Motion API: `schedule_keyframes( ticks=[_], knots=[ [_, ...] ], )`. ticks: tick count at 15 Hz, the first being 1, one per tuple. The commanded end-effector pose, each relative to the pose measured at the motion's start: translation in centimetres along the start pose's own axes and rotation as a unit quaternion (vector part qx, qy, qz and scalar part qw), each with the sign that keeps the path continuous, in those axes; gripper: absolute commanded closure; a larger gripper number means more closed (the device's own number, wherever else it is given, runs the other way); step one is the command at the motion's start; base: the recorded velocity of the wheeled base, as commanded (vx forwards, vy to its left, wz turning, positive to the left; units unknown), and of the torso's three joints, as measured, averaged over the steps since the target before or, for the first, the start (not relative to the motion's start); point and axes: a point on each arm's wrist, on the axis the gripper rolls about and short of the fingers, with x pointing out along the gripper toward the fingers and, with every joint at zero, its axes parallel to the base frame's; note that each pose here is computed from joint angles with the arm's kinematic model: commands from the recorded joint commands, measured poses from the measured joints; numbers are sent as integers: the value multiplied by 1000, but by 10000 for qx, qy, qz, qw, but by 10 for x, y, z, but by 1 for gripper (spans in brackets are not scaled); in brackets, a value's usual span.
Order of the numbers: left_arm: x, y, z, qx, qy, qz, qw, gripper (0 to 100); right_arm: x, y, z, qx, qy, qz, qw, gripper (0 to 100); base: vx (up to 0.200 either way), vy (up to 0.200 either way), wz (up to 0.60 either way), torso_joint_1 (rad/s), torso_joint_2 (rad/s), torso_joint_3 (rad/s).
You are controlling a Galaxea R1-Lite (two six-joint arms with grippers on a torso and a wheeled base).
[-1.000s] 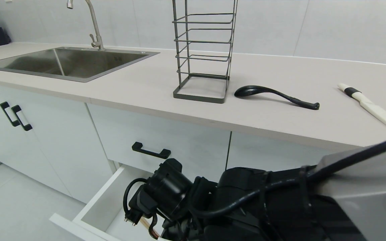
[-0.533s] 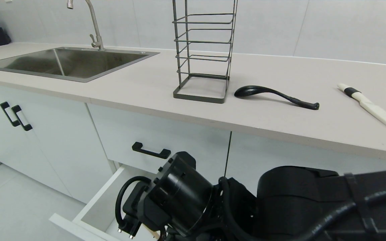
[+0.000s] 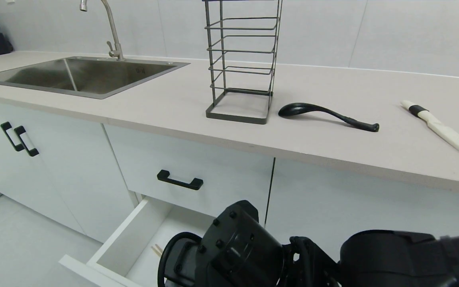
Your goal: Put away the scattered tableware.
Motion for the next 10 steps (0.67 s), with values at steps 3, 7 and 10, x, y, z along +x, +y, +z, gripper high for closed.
schedule_keyframes(
  ticks=[3,7,10],
  knots=[
    [0,0,0,-3,7,-7,10000,0,-5,5,-3,-28,-13,39,10000,0,0,0,0,190,-97,-59],
    [0,0,0,-3,7,-7,10000,0,-9,9,-2,-61,-58,76,9999,0,0,0,0,244,-370,-233],
    [0,0,0,-3,7,-7,10000,0,-7,10,-7,-75,24,89,9999,0,0,0,0,181,-618,-162]
  ],
)
